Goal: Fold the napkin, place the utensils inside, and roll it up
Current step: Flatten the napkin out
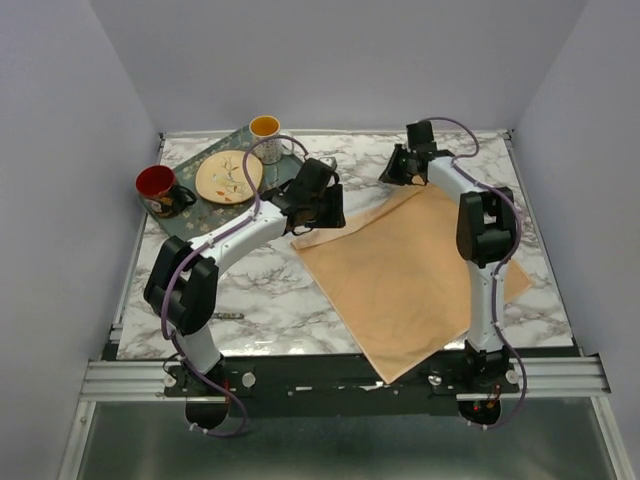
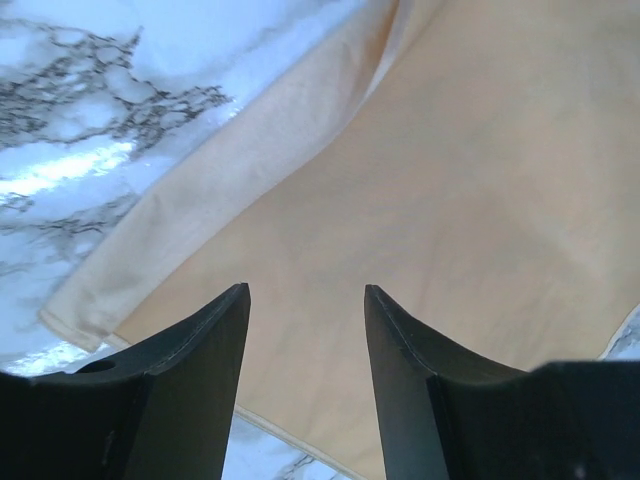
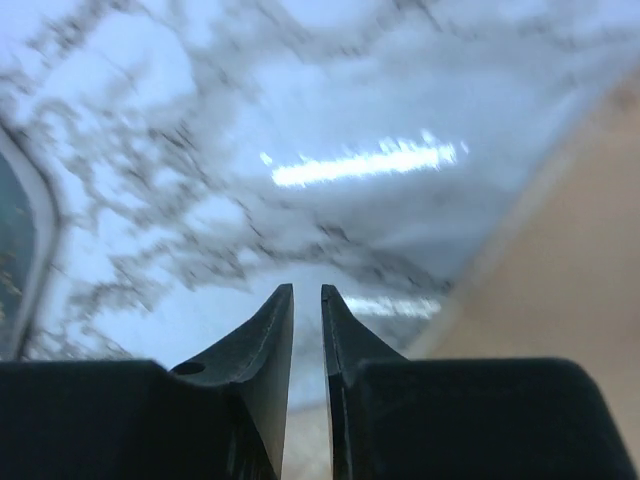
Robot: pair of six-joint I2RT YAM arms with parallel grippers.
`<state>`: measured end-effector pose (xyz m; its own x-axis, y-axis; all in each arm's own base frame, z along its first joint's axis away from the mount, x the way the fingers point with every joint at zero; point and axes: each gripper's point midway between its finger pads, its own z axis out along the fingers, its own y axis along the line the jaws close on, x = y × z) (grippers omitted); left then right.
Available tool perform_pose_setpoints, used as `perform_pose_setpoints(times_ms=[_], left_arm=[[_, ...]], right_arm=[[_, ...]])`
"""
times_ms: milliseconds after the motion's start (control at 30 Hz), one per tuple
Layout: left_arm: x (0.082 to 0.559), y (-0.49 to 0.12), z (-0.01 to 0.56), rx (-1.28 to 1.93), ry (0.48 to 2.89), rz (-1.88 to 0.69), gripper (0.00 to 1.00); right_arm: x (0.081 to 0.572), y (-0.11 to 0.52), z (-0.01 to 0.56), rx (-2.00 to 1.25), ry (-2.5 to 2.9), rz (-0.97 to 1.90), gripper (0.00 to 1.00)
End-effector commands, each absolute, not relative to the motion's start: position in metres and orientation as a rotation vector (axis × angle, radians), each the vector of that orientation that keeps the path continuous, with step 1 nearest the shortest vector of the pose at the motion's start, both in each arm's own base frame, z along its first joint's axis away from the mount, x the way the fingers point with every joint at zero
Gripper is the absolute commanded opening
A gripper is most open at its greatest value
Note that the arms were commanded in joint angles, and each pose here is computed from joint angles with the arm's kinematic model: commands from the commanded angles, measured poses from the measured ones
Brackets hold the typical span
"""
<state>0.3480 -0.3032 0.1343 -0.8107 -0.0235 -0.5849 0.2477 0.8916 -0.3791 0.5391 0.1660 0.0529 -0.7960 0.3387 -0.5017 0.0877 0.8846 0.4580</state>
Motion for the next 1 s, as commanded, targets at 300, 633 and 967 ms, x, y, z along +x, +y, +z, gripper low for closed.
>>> perform_pose_setpoints(times_ms=[300,633,967], left_arm=[[0.341,-0.307,0.121,0.203,2.552,-0.69,0.55],[0.348,-0.268,0.084,0.121,2.611,-0.402,0.55],[0.315,-0.252,0.054,0.117,2.69,-0.38,0.52]], right_arm=[[0.571,0.129,0.121,0.281,2.369,0.348,0.43],[0.547,0.086,0.075,0.297,2.53,0.224,0.29],[0.557,0.081,0.046,0.414,2.57,0.366,0.24]])
